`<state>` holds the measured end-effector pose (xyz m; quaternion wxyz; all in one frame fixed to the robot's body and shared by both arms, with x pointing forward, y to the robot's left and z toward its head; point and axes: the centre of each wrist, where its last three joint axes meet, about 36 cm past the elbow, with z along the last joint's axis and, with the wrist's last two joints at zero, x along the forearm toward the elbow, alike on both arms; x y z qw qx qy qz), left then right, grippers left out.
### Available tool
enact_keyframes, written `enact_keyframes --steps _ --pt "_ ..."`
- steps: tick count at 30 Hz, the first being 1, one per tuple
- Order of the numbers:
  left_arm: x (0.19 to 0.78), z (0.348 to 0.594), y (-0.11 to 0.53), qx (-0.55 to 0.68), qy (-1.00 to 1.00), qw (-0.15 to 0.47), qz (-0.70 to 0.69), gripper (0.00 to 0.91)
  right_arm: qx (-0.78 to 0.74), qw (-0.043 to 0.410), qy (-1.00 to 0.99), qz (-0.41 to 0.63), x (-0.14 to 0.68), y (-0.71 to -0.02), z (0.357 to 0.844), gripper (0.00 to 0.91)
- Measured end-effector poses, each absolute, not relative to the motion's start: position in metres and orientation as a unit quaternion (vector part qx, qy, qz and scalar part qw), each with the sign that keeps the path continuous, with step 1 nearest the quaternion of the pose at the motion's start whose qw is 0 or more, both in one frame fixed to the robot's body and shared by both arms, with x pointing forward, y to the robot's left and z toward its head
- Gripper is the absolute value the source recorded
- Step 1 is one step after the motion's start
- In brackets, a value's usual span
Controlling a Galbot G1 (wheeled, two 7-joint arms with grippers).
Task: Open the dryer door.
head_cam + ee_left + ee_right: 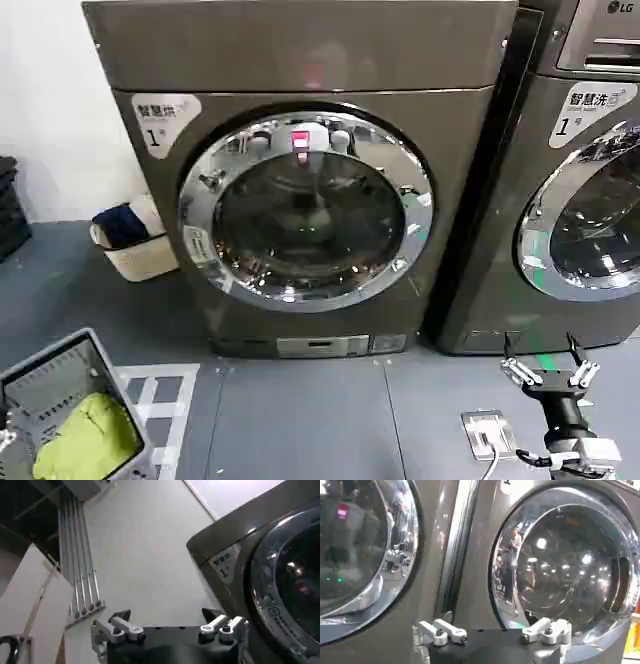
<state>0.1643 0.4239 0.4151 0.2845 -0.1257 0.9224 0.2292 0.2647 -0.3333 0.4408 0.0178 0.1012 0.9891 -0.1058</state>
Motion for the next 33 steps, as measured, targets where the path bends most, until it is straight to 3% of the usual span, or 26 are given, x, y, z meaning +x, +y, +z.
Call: enact_keyframes --steps 21,33 --pt "0.168 0.412 0.419 -0.115 0.924 0.283 0.229 0.907 -0.061 0.041 0.992 -0.106 0.3 -0.32 0.461 0.907" --pt "0.169 0.414 0.417 -0.109 0.924 0.284 0.232 0.907 -0.205 0.063 0.974 -0.073 0.339 -0.294 0.496 0.907"
